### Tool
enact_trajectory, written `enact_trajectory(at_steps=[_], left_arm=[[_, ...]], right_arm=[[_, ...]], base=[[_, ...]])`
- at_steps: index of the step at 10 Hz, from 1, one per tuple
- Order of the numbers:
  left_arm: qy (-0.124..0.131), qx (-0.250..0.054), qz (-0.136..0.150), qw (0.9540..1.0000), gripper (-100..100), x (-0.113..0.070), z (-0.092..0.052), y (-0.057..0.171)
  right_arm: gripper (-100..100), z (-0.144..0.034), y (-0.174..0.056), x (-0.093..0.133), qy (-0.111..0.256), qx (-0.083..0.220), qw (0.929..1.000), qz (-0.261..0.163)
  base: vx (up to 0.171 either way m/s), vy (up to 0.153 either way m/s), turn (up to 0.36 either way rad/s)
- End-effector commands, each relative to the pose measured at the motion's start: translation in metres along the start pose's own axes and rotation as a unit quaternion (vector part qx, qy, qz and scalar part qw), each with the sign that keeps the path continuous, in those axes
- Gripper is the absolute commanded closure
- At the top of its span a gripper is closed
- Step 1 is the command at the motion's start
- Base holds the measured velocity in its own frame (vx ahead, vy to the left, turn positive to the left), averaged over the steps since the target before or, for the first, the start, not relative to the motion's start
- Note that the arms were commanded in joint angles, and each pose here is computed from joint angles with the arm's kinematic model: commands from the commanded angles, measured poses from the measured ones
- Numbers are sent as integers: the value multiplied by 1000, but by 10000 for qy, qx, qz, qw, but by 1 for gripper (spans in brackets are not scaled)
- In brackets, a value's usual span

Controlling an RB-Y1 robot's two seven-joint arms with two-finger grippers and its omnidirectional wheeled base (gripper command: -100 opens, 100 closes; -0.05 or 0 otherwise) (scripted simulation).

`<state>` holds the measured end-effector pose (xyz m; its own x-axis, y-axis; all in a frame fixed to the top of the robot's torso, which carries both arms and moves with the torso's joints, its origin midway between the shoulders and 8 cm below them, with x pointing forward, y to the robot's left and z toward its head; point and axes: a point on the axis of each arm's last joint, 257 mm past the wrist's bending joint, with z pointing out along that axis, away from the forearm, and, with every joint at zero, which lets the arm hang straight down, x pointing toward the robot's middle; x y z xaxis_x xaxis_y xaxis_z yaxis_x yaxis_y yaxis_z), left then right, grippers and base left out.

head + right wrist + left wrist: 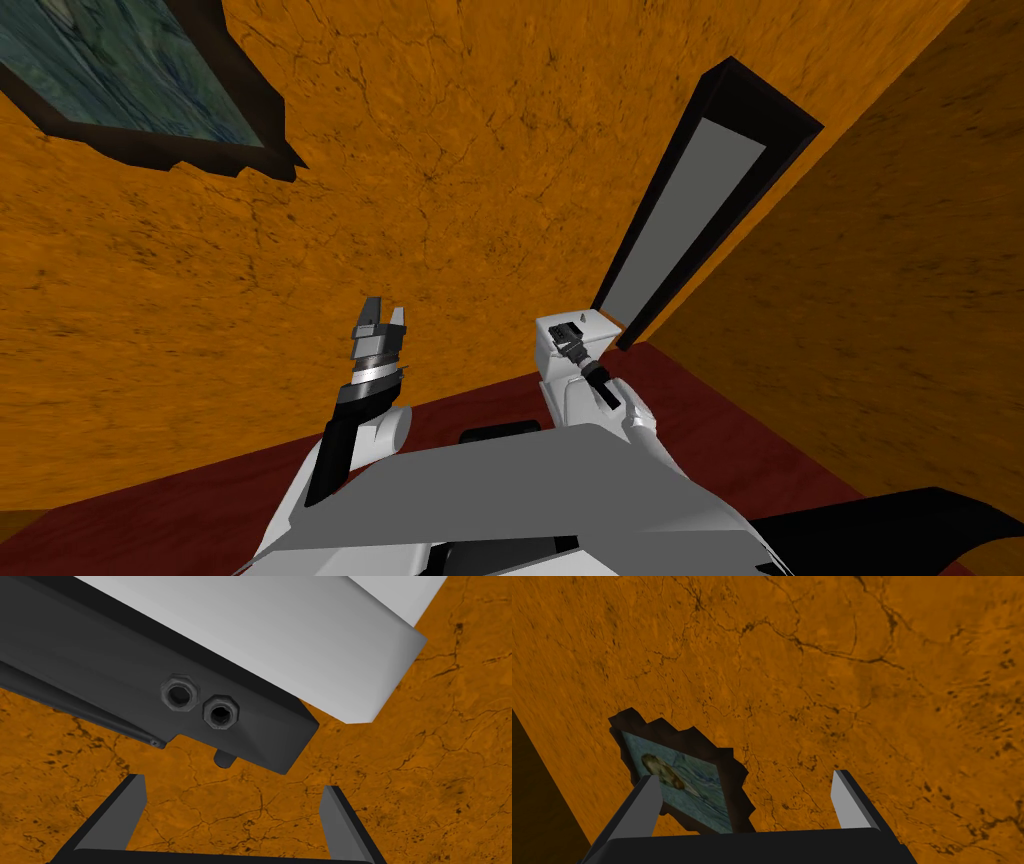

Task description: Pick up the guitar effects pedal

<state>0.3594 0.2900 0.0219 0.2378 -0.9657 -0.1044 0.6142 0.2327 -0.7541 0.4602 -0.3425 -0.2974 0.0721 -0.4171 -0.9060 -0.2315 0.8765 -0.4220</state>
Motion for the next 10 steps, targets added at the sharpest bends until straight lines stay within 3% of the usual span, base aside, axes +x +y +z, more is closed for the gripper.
enact_trajectory(at_steps=[1, 6, 10], left_arm=[[0, 0, 0, 10000, 0, 0, 0, 0], [0, 0, 0, 10000, 0, 0, 0, 0], [0, 0, 1, 10000, 0, 0, 0, 0]], right_arm=[[-100, -10, -4, 6, 64, -204, 9997, -84], [-100, -34, -11, 20, 289, -678, 9969, -290], [-100, -65, -14, 39, 646, -1236, 9893, -431]], base=[[-28, -6, 43], [-9, -9, 33], [12, -11, 41]])
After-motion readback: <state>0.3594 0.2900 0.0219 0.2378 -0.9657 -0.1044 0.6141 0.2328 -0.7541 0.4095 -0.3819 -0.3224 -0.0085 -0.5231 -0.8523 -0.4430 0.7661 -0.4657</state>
